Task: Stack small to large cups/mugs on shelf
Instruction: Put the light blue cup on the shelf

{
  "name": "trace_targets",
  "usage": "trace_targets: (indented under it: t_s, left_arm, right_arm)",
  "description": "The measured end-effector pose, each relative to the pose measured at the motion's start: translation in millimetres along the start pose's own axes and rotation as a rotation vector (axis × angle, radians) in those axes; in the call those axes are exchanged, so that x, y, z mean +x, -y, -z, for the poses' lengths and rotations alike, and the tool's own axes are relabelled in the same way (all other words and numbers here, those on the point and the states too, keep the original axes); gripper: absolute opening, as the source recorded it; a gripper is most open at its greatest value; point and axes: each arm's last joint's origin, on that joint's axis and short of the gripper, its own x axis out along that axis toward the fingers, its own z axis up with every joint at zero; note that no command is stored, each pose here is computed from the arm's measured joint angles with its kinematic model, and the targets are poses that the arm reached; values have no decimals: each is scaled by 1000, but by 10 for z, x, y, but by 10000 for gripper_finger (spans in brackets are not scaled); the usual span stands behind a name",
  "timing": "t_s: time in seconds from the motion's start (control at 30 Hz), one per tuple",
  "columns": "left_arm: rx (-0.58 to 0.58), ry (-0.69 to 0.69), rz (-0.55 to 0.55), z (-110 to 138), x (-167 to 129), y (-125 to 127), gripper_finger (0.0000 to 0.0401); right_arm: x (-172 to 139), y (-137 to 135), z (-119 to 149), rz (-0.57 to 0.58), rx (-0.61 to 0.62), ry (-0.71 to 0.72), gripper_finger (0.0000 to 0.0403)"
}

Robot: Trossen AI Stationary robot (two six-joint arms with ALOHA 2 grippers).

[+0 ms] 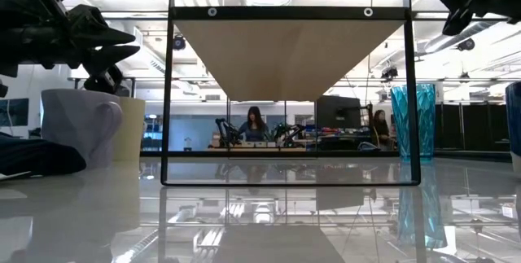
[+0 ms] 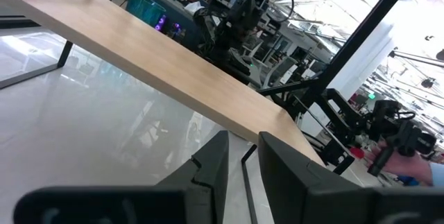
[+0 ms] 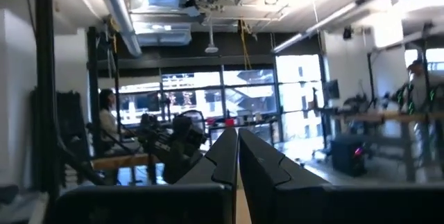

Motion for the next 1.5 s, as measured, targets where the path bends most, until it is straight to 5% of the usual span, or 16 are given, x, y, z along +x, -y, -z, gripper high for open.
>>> trace_targets:
  t_s: [0.3, 0.57, 0.77, 1.0, 1.07, 1.23, 1.5]
  left_arm:
    - [0, 0, 0, 0, 0, 0, 65]
    - [3, 14, 9, -15, 0, 9, 65]
    - [62, 130, 87, -131, -12, 91, 65]
    - [159, 339, 203, -314, -78, 234, 65]
    - [160, 360, 219, -332, -89, 251, 65]
    - [28, 353, 250, -352, -95, 266, 65]
    - [49, 360, 251, -355, -100, 271, 65]
  right_arm:
    - [-16, -11, -160, -121, -204, 204, 9]
    - [-63, 43, -344, -93, -178, 404, 9]
    - [-120, 8, -432, -256, -305, 614, 9]
    - [-129, 46, -467, -169, -296, 622, 9]
    - [-121, 62, -461, -138, -207, 581, 9]
    - [-100, 84, -433, -180, 349, 473, 9]
    - [-87, 119, -409, -49, 422, 424, 9]
